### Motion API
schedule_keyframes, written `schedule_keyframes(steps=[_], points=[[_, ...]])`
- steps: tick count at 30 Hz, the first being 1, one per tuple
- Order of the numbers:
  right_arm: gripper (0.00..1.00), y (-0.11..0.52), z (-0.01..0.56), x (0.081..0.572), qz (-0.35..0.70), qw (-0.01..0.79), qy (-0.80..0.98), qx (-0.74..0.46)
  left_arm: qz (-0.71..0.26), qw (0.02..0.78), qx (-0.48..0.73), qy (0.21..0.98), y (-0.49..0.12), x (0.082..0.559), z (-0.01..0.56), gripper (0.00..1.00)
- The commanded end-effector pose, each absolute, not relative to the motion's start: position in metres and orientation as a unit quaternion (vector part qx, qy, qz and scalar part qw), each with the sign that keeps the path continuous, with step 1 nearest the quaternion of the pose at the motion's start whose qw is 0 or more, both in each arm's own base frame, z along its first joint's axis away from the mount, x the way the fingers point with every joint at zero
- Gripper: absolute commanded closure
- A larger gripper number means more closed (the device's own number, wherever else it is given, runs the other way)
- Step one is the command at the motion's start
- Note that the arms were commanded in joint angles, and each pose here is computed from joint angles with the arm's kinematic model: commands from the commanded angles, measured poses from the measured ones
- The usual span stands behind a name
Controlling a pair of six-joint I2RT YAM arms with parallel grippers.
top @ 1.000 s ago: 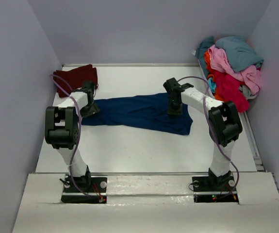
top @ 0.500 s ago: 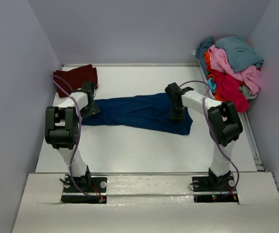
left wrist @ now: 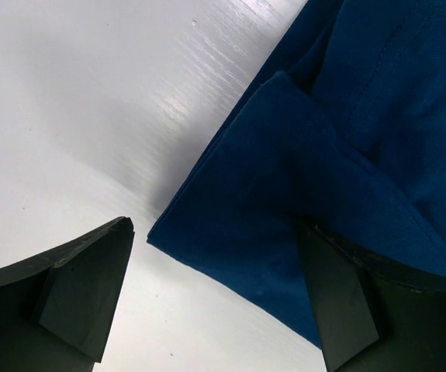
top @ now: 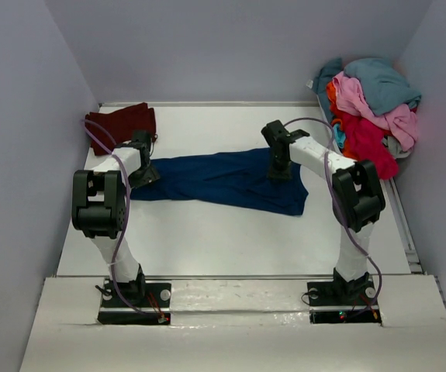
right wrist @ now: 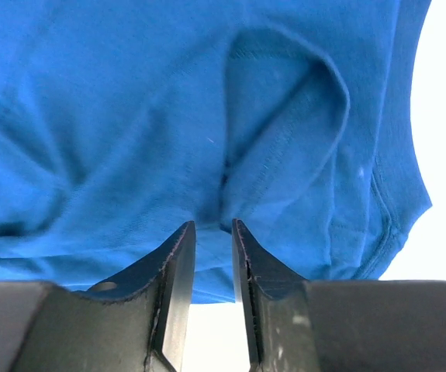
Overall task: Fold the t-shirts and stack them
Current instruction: Fold the other side of the tshirt into a rectangle
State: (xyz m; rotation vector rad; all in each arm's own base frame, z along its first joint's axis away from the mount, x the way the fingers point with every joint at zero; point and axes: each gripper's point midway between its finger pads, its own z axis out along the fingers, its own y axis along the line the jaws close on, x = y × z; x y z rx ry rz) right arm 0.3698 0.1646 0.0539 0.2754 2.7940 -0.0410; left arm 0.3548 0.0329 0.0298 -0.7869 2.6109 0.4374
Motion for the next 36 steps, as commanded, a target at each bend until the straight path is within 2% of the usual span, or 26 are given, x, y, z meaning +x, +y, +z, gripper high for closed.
schedule_keyframes(steps=[1, 24, 28, 36], points=[[0.67, 0.169, 0.069, 0.388, -0.009, 0.186, 0.978, 0.090, 0.168, 0.197, -0.279, 0.925, 0.039, 0.350, 0.037, 0.01], [0.66, 0.164, 0.050, 0.372, -0.017, 0.161, 0.982, 0.094, 0.168, 0.195, -0.277, 0.926, 0.038, 0.353, 0.035, 0.01], [0.72, 0.167, 0.043, 0.369, -0.009, 0.151, 0.984, 0.093, 0.170, 0.195, -0.277, 0.926, 0.039, 0.352, 0.035, 0.01], [0.76, 0.170, 0.043, 0.367, 0.000, 0.150, 0.984, 0.095, 0.171, 0.195, -0.277, 0.925, 0.039, 0.351, 0.036, 0.01]])
